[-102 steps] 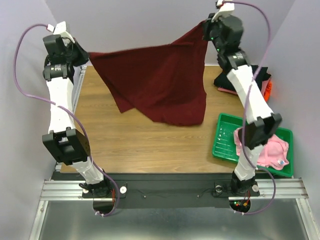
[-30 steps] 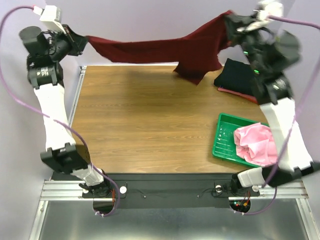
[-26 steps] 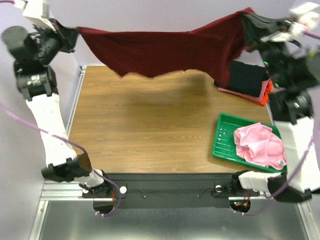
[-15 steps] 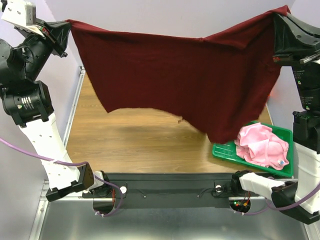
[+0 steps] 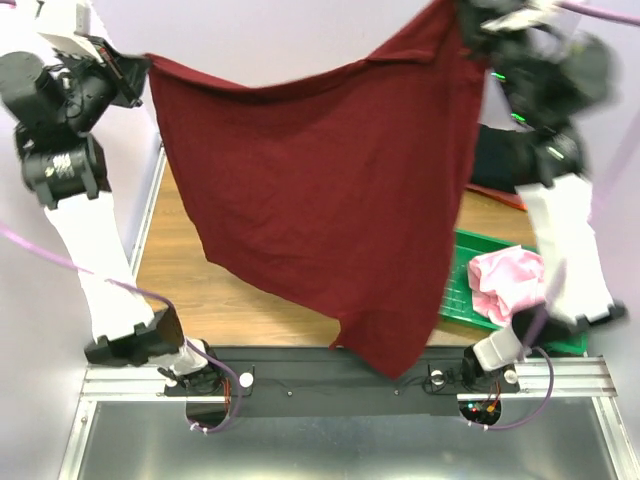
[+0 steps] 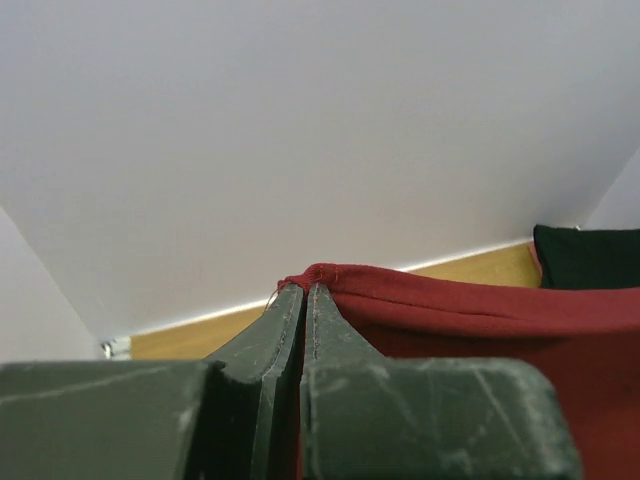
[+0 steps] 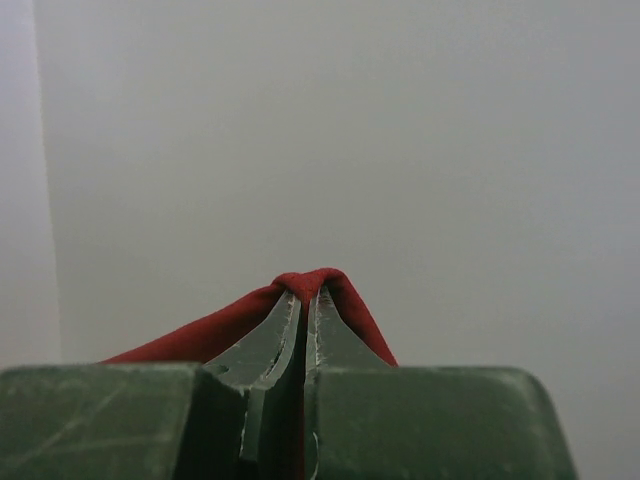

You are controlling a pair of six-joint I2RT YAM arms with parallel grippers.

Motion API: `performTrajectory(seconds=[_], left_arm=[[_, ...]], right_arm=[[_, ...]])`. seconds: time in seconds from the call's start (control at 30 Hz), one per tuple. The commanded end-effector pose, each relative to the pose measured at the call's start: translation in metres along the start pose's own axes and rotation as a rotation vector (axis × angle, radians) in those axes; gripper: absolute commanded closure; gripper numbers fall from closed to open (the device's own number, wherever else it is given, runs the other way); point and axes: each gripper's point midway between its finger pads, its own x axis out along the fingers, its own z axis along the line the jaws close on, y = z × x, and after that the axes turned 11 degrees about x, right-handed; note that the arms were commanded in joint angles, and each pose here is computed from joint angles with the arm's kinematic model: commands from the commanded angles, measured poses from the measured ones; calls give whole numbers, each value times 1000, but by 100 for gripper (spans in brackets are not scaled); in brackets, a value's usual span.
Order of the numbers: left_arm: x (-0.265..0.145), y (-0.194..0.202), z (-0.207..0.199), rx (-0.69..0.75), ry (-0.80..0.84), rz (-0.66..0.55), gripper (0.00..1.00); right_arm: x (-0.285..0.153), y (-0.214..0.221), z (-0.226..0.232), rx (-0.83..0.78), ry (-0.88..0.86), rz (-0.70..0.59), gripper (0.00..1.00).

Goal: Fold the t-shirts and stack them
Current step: Flatten the tshirt out

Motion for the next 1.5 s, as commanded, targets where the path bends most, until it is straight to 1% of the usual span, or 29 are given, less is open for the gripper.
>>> performTrajectory(seconds=[0.0,0.03,0.1,0.13,0.17,0.2,0.23,0.27,0.3,0.33,0.37,0.4,0.43,0.47,0.5,0.57,0.6,0.67,0.7,0.73,0.77,0.8,0.9,0.93,0.97,1.03,1.07,1.2,1.47], left_arm=[[37,71,20,-142,42,107,100],[51,114,30,-206,44,182,100],[64,166,40,-281,36,285,100],[75,226,49,-371,22,405,100],[80,258,56,-410,-4,466,82],[85,288,64,-451,-34,519,61],[96,337,83,-498,-109,601,23],[101,356,92,-514,-152,629,22],[107,366,100,-517,-177,636,2],[116,375,115,-513,-224,636,1],[120,372,122,-507,-248,621,1],[123,365,125,-499,-259,605,1],[126,348,131,-476,-277,565,1],[124,344,132,-483,-291,551,1],[128,332,133,-467,-286,506,1],[122,327,120,-496,-270,498,1],[122,315,111,-487,-250,475,1],[116,335,90,-506,-236,526,1],[120,338,68,-507,-203,541,1],[120,330,58,-496,-185,526,1],[116,347,39,-517,-167,570,1],[120,349,17,-521,-128,585,1],[114,365,-22,-562,-78,645,1],[116,365,-42,-589,-54,658,1],[112,375,-52,-611,-48,688,1],[107,385,-65,-649,-52,722,1],[100,398,-69,-665,-65,755,1],[84,427,-74,-684,-101,828,1],[62,473,-89,-721,-95,933,1]], right_arm=[[37,97,-25,19,85,130,99],[52,152,-33,34,101,203,99],[63,212,-39,71,119,278,99],[68,248,-45,83,141,320,99],[72,281,-52,96,161,353,98],[75,313,-57,133,185,383,83],[78,378,-74,139,243,430,29],[77,402,-84,157,282,448,11],[71,429,-90,230,346,489,0],[71,440,-95,258,366,488,0],[66,446,-94,275,374,509,0],[63,446,-87,290,352,526,0],[56,440,-84,292,345,529,0],[53,436,-83,291,339,526,0],[52,429,-82,272,327,514,0],[36,427,-80,247,324,558,0],[27,430,-79,234,319,586,0],[12,434,-75,238,316,625,0],[-6,443,-69,257,314,674,0],[-14,446,-65,267,307,693,0],[-25,455,-63,276,309,722,0],[-40,466,-54,309,285,768,0],[-60,485,-41,371,260,830,0],[-70,494,-35,390,248,863,0],[-73,498,-29,404,232,876,0],[-84,510,-16,428,196,916,0],[-87,515,-7,433,176,931,0],[-102,531,11,459,145,983,0],[-129,568,26,492,149,1071,0]])
